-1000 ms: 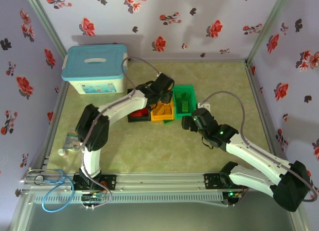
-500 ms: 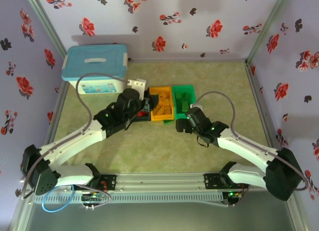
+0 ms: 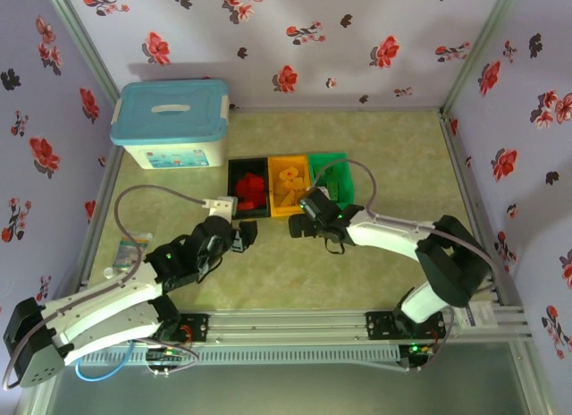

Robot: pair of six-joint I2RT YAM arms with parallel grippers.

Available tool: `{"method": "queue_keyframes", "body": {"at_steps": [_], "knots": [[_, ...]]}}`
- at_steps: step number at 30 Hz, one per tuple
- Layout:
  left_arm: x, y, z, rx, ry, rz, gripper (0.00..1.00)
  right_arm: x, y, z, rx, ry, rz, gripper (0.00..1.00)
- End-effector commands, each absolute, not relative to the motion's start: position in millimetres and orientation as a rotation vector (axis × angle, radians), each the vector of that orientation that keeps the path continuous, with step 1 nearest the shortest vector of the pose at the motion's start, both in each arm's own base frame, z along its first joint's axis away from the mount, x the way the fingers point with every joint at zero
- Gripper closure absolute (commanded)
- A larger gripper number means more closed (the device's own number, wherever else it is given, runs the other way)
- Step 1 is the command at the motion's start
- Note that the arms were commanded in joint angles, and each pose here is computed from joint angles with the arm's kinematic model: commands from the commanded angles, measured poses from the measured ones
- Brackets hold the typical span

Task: Sort the legos into containers by color
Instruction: Pick up the lego from the center of the table.

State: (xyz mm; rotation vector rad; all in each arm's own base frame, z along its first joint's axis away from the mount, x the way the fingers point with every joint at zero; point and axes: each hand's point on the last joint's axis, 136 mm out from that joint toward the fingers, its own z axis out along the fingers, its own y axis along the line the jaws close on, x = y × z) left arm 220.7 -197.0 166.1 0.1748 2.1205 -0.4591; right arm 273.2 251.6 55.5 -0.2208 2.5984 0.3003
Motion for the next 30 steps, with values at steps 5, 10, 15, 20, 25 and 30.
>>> {"method": "queue_keyframes", "body": {"at_steps": [5, 10, 15, 20, 25, 30], "knots": [[216, -173, 158, 0.059, 2.114, -0.415, 0.35, 307, 261, 49, -0.203, 2.617, 0.111, 0.08], [215, -174, 162, 0.066, 2.109, -0.418, 0.35, 325, 272, 42, -0.209, 2.640, 0.073, 0.09], [214, -175, 162, 0.068, 2.108, -0.419, 0.35, 323, 282, 31, -0.219, 2.675, 0.103, 0.11], [213, -175, 157, 0.061, 2.108, -0.429, 0.35, 308, 279, 9, -0.226, 2.716, 0.090, 0.16], [214, -178, 156, 0.068, 2.108, -0.427, 0.35, 297, 272, -3, -0.229, 2.738, 0.061, 0.36], [215, -179, 158, 0.072, 2.099, -0.424, 0.35, 299, 272, 20, -0.264, 2.690, 0.062, 0.59]]}}
